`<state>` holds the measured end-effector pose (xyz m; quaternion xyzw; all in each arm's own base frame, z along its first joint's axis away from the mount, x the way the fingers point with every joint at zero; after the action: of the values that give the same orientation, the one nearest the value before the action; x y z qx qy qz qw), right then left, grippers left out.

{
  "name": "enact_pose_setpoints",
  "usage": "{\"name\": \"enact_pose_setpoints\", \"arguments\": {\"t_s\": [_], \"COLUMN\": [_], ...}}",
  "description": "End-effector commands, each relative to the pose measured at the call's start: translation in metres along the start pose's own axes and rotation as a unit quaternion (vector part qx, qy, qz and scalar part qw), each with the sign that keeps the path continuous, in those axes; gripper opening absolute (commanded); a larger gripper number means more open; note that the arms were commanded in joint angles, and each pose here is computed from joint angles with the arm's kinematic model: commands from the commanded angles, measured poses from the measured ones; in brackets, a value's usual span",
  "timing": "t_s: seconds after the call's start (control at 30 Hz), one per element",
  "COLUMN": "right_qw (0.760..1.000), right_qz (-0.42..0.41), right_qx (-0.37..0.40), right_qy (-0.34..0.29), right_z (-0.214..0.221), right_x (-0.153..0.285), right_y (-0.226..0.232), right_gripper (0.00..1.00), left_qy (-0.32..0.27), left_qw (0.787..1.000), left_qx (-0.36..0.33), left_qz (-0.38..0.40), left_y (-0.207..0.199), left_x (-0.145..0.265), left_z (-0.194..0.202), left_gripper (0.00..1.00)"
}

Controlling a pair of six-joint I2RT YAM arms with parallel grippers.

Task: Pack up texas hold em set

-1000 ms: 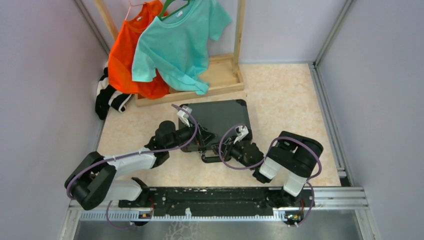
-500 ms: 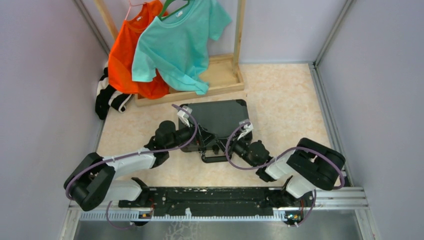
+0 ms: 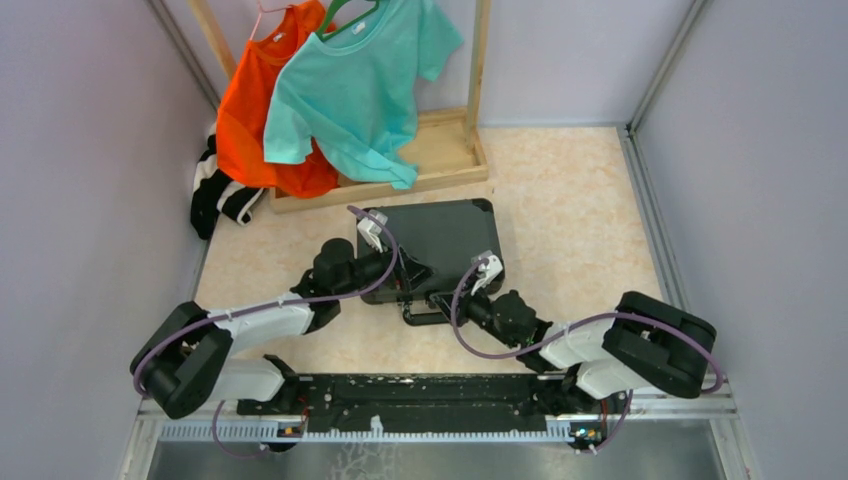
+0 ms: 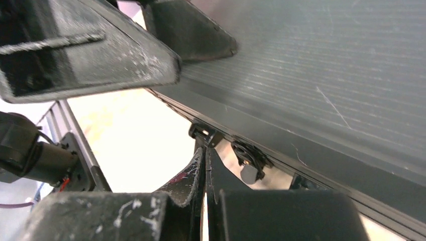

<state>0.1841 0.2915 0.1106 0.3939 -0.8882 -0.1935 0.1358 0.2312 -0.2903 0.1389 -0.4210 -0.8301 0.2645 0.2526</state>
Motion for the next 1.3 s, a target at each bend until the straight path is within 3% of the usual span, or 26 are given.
{"name": "enact_pose_setpoints", "arguments": {"t_s": [0.0,1.27], "right_qw": [1.000,0.997], "right_qz": [0.015,0.040], "right_qx": [0.019,0.014], "right_qy": [0.012,0.061], "right_z": [0.007,0.044], "right_x": [-0.001,-0.023], "right_y": [-0.004,-0.014], "right_gripper": [0.00,0.00], "left_qy": [0.156,0.153], "left_qw": [0.979,0.977], "left_qx": [0.075,0.072], "left_qz": [-0.109,-0.127], "left_y": [0.052,0.058], "left_x": [0.029,0.039], "left_z": [0.093,0.097], "left_gripper": [0.98,0.99]}}
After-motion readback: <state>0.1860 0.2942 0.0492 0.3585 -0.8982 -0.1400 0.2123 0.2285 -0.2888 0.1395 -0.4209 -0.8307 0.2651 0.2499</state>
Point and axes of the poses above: each gripper's point midway between its finger pads, its own x axis back along the fingers, its own y axis along the line the jaws close on, z = x × y, the point moved 1 cm from there along x, back along the fingers, and after that the axes turned 3 degrees about x, right-handed, at the moved point
